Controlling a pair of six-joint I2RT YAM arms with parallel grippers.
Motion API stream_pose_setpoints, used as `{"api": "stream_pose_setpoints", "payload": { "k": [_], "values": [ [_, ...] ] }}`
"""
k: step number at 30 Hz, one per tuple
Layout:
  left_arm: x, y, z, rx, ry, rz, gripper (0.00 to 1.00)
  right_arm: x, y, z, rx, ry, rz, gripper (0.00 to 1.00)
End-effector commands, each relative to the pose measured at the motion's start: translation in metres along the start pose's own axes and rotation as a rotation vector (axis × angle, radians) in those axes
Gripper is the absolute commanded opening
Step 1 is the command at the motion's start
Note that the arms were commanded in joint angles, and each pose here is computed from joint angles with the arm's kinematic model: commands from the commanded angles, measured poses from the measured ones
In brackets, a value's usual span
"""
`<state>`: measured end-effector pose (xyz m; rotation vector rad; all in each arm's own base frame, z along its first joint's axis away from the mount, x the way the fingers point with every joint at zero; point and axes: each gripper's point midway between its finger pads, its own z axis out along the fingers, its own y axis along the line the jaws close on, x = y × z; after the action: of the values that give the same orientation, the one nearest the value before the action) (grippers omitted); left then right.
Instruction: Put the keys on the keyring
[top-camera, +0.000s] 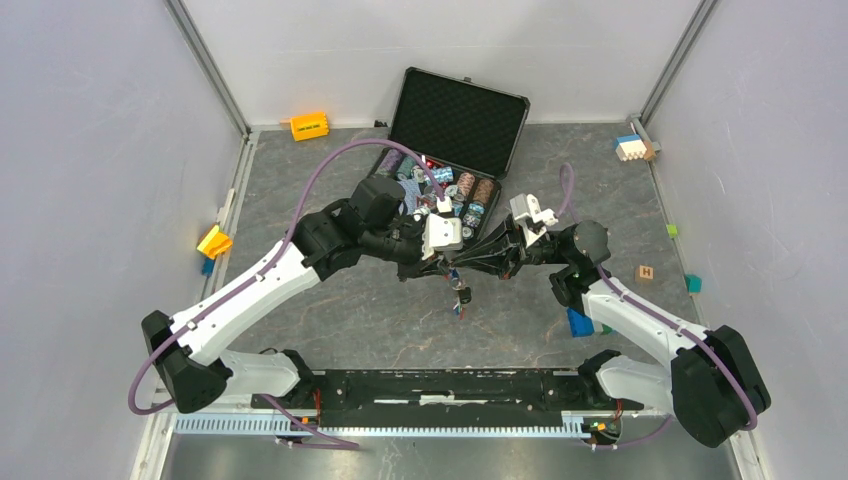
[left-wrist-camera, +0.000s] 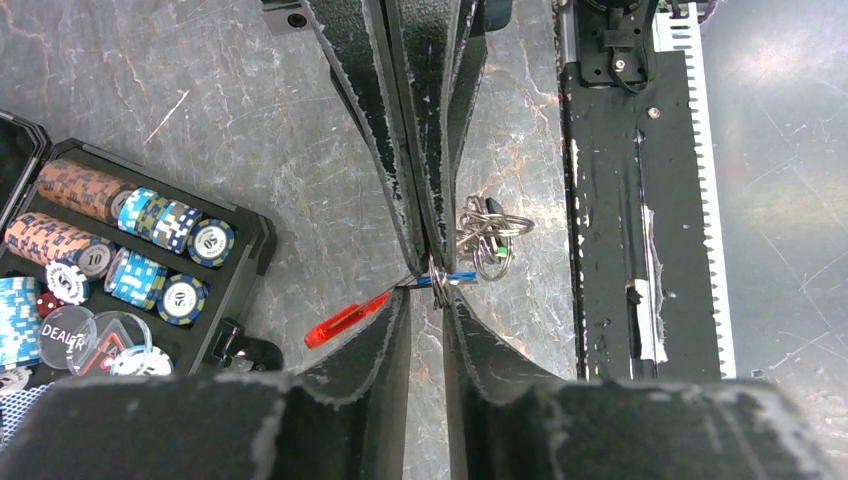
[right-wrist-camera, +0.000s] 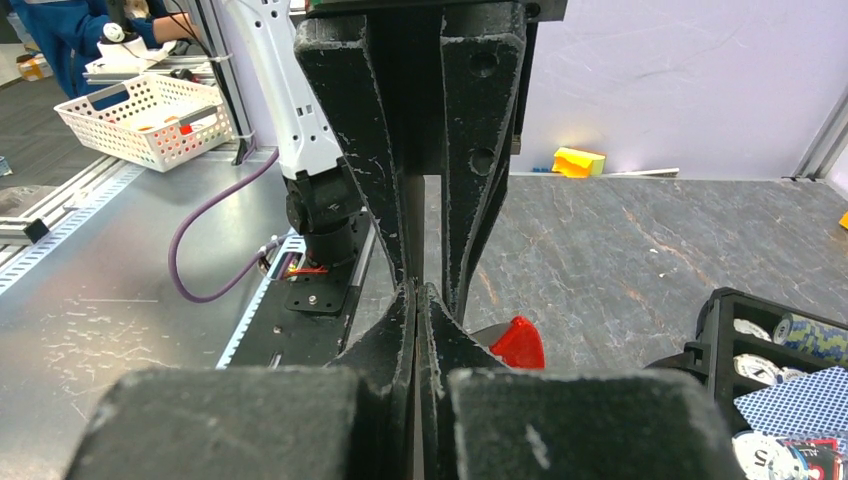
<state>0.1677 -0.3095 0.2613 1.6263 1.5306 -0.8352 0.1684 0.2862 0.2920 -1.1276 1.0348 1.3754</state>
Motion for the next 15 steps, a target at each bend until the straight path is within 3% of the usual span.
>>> {"api": "stream_pose_setpoints", "payload": {
  "k": [1,7,15],
  "values": [
    [-0.023,0.011,-0.009,-0.048,-0.050,0.076,0.29,-0.013,0.005,0.000,-0.007,-0.027,-0.086,0.00],
    [-0.027,0.010,-0.026,-0.089,-0.043,0.115,0.44,-0.010,0.002,0.000,0.002,-0.017,-0.088,0.00],
    [-0.032,-0.005,-0.026,-0.018,-0.083,0.106,0.48,-0.009,-0.001,0.001,0.008,-0.014,-0.084,0.00]
  ]
}}
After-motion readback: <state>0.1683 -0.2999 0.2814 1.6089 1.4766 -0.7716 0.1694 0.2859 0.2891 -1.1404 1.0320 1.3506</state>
